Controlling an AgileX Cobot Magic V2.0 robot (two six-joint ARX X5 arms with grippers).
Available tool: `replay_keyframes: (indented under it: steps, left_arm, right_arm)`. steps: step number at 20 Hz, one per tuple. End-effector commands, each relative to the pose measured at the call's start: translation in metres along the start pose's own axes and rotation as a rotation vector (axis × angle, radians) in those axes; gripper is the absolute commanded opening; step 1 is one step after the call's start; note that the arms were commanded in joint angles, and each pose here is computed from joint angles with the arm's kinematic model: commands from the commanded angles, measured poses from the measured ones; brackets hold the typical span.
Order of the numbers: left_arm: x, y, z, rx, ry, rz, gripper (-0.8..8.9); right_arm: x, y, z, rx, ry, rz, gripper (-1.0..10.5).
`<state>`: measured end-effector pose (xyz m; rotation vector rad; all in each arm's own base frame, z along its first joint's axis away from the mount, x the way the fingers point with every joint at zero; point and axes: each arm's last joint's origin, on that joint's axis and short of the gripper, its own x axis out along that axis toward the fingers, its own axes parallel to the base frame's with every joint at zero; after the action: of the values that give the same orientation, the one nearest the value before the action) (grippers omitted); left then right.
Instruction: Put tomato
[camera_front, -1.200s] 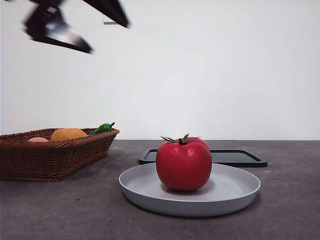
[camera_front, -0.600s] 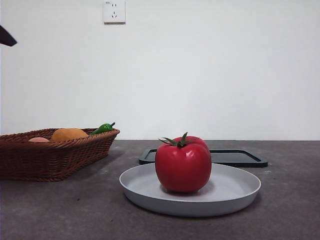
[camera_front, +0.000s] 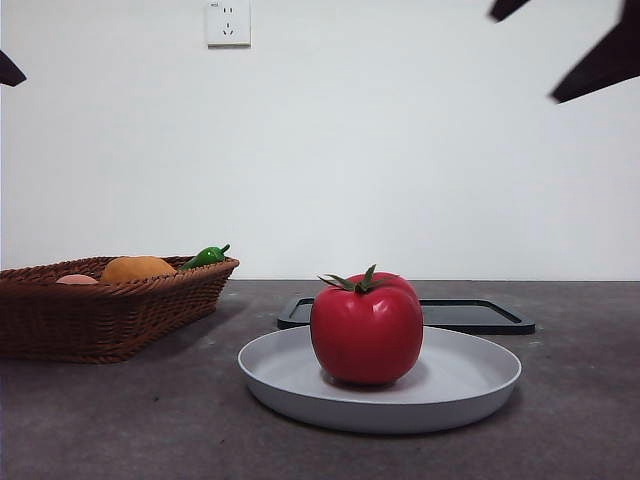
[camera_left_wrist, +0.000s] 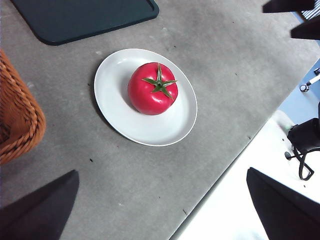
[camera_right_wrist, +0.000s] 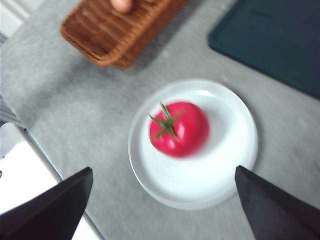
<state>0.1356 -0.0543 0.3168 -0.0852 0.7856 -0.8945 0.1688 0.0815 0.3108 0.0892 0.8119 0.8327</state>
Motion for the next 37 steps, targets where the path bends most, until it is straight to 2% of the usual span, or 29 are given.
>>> replay_keyframes:
  steps: [1,9,15,21,35,37]
  left_arm:
    - [-0.002,-0.002,0.005,0.032,-0.018,-0.004,5.62]
    - [-0.002,-0.002,0.005,0.032,-0.018,-0.004,5.62]
    - [-0.002,-0.002,0.005,0.033,-0.018,-0.004,5.62]
    - [-0.002,-0.002,0.005,0.032,-0.018,-0.004,5.62]
    - [-0.002,-0.002,0.005,0.032,-0.018,-0.004,5.62]
    - [-0.002,-0.002,0.005,0.032,-0.018,-0.004,5.62]
  right_arm:
    - [0.02,0.001,0.011,-0.026,0.017,0.015,4.6]
    - [0.104,0.002,0.018,-0.121,0.106,-0.042,4.9]
    - [0.143,0.01,0.01,-0.173,0.162,-0.094,5.0]
    - [0.169,0.012,0.0,-0.205,0.205,-0.162,5.0]
    - [0.202,0.001,-0.017,-0.191,0.305,-0.178,5.0]
    - [0.202,0.001,-0.017,-0.19,0.309,-0.18,4.4]
